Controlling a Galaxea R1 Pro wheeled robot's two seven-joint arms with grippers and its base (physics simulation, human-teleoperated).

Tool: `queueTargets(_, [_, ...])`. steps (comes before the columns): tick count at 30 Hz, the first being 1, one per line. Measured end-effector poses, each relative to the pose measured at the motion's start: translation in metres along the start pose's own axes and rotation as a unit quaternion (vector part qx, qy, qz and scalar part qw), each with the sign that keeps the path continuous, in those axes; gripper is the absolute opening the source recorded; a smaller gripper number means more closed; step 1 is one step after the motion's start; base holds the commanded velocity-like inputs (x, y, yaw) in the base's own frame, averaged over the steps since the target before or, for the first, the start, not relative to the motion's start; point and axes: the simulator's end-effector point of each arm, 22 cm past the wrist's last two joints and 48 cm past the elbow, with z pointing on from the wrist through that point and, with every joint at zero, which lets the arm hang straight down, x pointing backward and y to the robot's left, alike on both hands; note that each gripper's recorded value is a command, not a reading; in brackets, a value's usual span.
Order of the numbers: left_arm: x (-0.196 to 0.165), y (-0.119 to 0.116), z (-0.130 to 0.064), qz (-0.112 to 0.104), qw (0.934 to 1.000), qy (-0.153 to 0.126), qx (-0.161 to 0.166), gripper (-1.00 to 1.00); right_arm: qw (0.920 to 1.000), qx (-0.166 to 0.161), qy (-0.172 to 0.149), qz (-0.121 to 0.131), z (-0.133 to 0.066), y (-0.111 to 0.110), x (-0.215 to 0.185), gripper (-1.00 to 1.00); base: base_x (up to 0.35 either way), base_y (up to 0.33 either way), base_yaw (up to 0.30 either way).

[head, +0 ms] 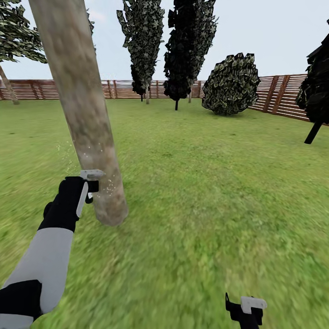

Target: In the garden, pick up the pesticide atomizer on the floor and spray pesticide onto both trees until each tree trunk is fully covered.

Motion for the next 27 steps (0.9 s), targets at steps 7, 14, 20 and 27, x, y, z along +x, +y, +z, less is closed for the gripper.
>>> queueTargets(7, [-0.002,0.010,0.001,-0.003,1.0000,0.000,-0.002,-1.00,1.0000,0.000,0.000,0.000,0.000,0.000,0.000,1.00,0.000,0.000,0.000])
queueTargets(14, [0.021,-0.035,0.002,0.000,0.9992,0.020,0.033,-1.00,1.0000,0.000,0.000,0.000,0.000,0.000,0.000,1.00,0.000,0.000,0.000])
queueTargets(20, [0.031,-0.012,0.010,0.010,0.9993,0.033,0.016,-1.00,1.0000,0.000,0.000,0.000,0.000,0.000,0.000,1.00,0.000,0.000,0.000])
queueTargets(27, [0.063,-0.034,0.022,0.035,0.9945,0.071,0.069,-1.00,1.0000,0.000,0.000,0.000,0.000,0.000,0.000,1.00,0.000,0.000,0.000])
